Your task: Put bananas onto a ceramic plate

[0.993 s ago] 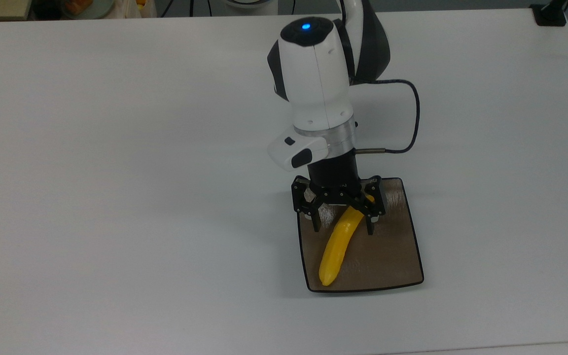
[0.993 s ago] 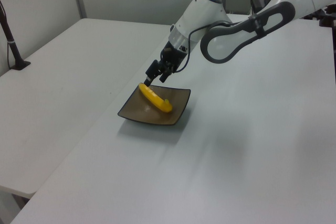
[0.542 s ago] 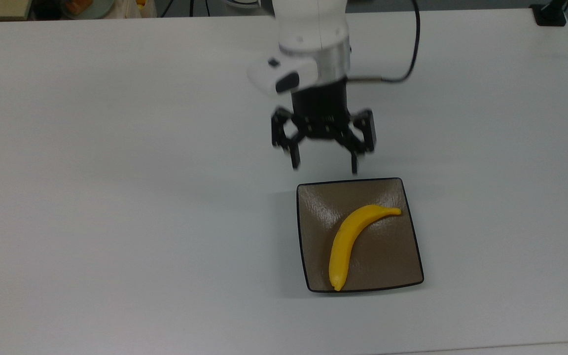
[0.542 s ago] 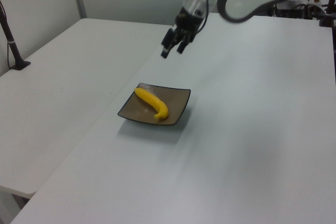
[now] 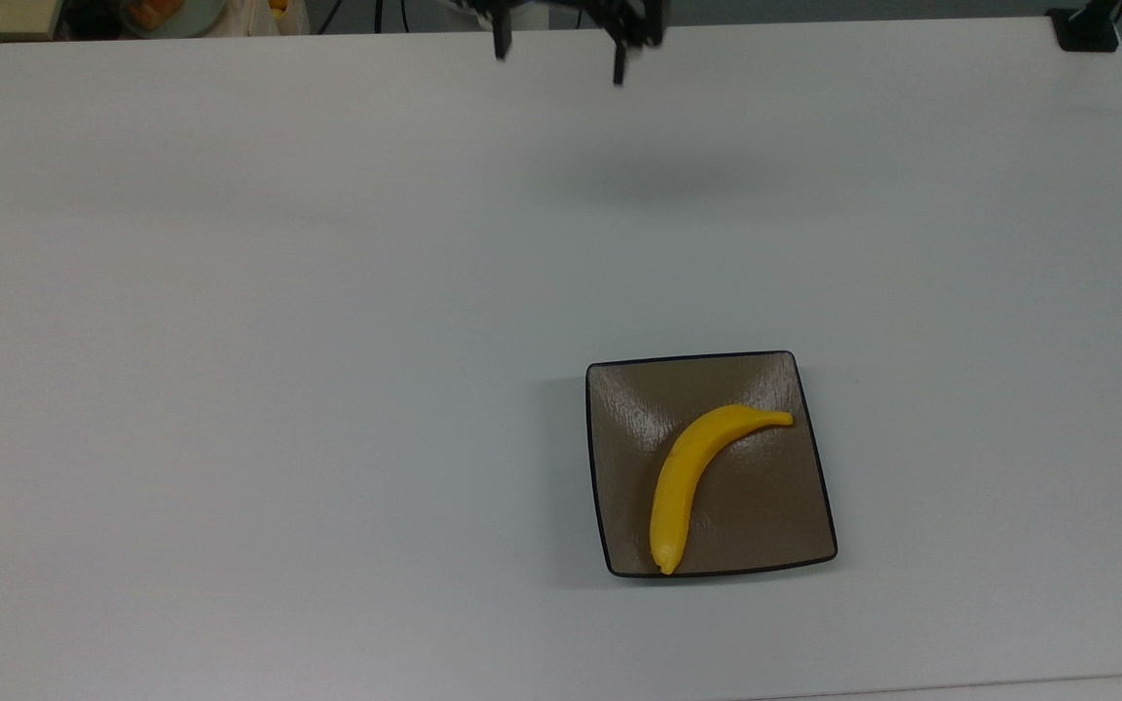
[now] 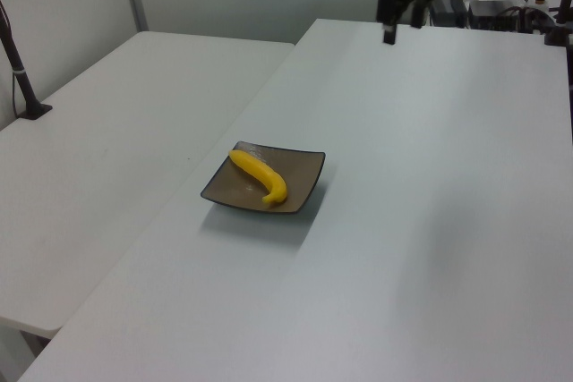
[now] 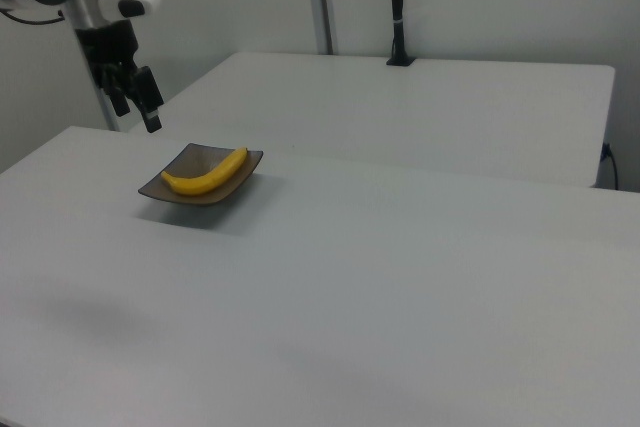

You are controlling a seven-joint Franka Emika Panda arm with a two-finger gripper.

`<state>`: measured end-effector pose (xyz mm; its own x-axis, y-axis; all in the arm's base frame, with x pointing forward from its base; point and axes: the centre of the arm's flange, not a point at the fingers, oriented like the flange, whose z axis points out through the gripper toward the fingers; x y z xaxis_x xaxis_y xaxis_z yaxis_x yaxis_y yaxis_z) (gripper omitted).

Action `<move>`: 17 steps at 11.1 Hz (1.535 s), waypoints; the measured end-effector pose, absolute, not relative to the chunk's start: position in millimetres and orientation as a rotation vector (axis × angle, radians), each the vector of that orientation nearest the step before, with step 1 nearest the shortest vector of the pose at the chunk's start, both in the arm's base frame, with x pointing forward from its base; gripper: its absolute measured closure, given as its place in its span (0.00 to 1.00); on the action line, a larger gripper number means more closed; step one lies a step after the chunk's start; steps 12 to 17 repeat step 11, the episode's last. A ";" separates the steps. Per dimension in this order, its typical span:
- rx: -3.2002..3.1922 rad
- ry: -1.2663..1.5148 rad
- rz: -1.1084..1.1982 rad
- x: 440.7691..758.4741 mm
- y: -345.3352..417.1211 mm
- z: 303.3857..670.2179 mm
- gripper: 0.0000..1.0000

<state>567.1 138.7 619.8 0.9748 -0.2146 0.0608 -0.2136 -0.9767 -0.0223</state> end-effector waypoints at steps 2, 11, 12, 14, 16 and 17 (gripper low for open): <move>-3.137 0.271 -0.047 543.1 110.2 636.4 0.00; -3.139 -0.131 -0.113 549.9 65.1 611.6 0.00; -3.139 -0.131 -0.113 549.9 65.1 611.6 0.00; -3.139 -0.131 -0.113 549.9 65.1 611.6 0.00; -3.139 -0.131 -0.113 549.9 65.1 611.6 0.00; -3.139 -0.131 -0.113 549.9 65.1 611.6 0.00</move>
